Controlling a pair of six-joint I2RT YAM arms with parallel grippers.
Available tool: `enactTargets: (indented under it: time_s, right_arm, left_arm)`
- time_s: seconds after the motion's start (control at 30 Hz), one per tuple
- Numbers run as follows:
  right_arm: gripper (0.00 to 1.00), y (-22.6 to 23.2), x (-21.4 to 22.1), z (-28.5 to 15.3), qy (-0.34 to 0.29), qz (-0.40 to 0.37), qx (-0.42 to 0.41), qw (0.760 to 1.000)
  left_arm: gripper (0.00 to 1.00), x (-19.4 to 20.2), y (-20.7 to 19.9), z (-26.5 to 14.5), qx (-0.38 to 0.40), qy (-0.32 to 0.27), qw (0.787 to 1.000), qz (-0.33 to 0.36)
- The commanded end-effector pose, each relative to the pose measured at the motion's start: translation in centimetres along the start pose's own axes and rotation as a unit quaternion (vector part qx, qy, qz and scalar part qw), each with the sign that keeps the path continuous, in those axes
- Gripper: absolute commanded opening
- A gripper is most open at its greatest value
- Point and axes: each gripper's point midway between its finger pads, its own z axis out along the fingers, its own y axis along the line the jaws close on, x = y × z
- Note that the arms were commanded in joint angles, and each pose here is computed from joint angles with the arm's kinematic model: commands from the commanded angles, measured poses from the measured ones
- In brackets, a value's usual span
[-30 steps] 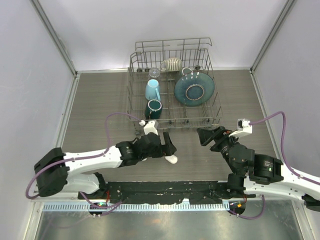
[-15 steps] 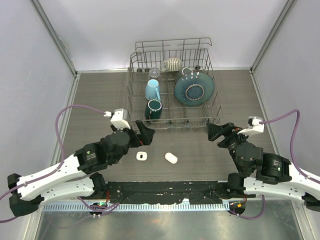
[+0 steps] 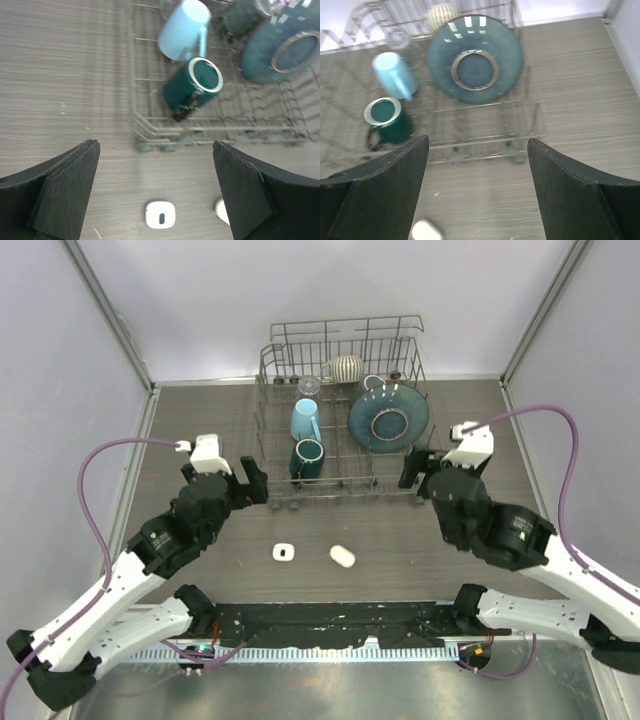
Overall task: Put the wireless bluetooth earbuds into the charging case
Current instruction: Reset both arms
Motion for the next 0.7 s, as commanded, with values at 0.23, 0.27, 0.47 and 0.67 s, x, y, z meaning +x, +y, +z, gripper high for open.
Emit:
enactTargets:
  time_s: [0.23,0.27,0.47,0.67]
  right_arm:
    - [0.88,-7.2,1.5,6.3,0.116,0.093,0.043,0.988]
    - [0.89,-8.2,1.3,6.4,0.109,0.1,0.06,0.987]
    - [0.89,-8.6,1.7,6.6,0.098,0.124,0.057,0.986]
    - [0.89,-10.1,0.4,5.8,0.036,0.135,0.083,0.987]
  left_arm:
    - [1.0,0.0,4.1,1.1,-0.025,0.068,0.997,-0.001]
    - [1.0,0.1,4.1,0.9,-0.019,0.061,0.998,-0.009]
    - [1.0,-1.3,5.9,-0.6,-0.046,-0.017,0.996,-0.07]
    - [1.0,-2.2,7.2,-1.2,-0.078,-0.043,0.992,-0.085]
